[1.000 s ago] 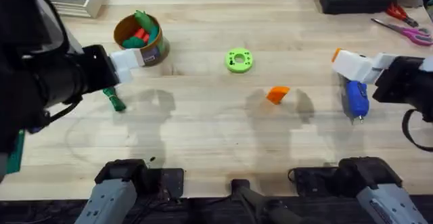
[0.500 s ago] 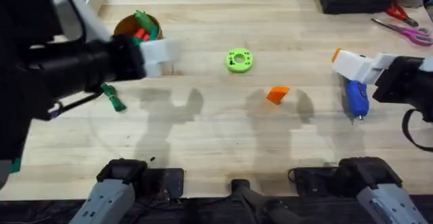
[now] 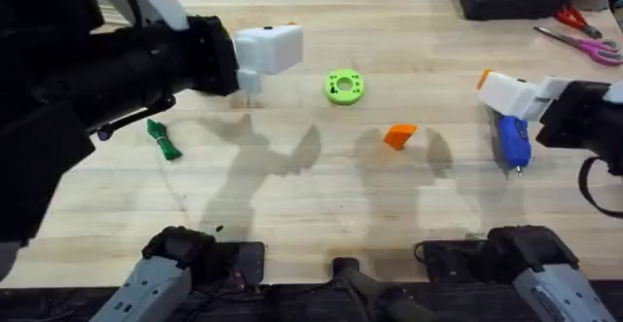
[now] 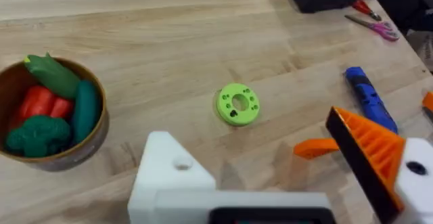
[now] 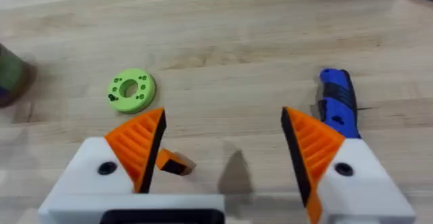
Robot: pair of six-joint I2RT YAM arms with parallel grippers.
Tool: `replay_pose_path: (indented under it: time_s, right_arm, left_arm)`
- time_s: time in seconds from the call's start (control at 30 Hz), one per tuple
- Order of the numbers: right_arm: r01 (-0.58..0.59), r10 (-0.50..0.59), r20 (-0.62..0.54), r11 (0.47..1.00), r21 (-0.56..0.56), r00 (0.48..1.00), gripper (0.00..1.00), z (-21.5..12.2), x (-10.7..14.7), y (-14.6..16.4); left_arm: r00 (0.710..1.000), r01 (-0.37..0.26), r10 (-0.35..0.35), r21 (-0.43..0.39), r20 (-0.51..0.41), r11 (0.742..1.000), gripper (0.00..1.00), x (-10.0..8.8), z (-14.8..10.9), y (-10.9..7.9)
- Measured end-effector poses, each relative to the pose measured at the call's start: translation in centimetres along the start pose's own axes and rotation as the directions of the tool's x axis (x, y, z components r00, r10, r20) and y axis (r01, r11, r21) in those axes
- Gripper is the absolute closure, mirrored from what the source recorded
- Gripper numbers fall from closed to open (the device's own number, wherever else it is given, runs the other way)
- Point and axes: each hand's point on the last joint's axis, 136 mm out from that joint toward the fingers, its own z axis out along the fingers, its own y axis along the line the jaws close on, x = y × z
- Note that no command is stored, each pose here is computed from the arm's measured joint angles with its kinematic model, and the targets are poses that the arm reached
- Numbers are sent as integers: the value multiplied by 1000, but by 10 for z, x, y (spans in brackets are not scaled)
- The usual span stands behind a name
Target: Pick up the gripper from the table and insert it into the empty holder that is missing its gripper. Then pick up a screw, insert it into the mounting hole, and use the screwdriver to tighten it. Finally, clean up the table by picking up the vegetable and placing it into the bucket.
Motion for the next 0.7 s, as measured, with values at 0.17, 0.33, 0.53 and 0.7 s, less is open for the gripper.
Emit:
replay_pose_path:
  time_s: [0.17,0.33,0.53,0.7]
  right_arm:
    - [0,0,0,1000,0,1000,12,0,0,0]
    - [0,0,0,1000,0,1000,12,0,0,0]
    - [0,0,0,1000,0,1000,12,0,0,0]
    - [0,0,0,1000,0,1000,12,0,0,0]
  left_arm:
    - [995,-36,35,11,91,999,15,-5,2,0]
    - [961,-127,108,63,254,990,14,15,-3,-9]
    - [894,-226,160,114,419,967,12,54,-12,-17]
    - [857,-259,174,113,485,959,14,82,-9,-10]
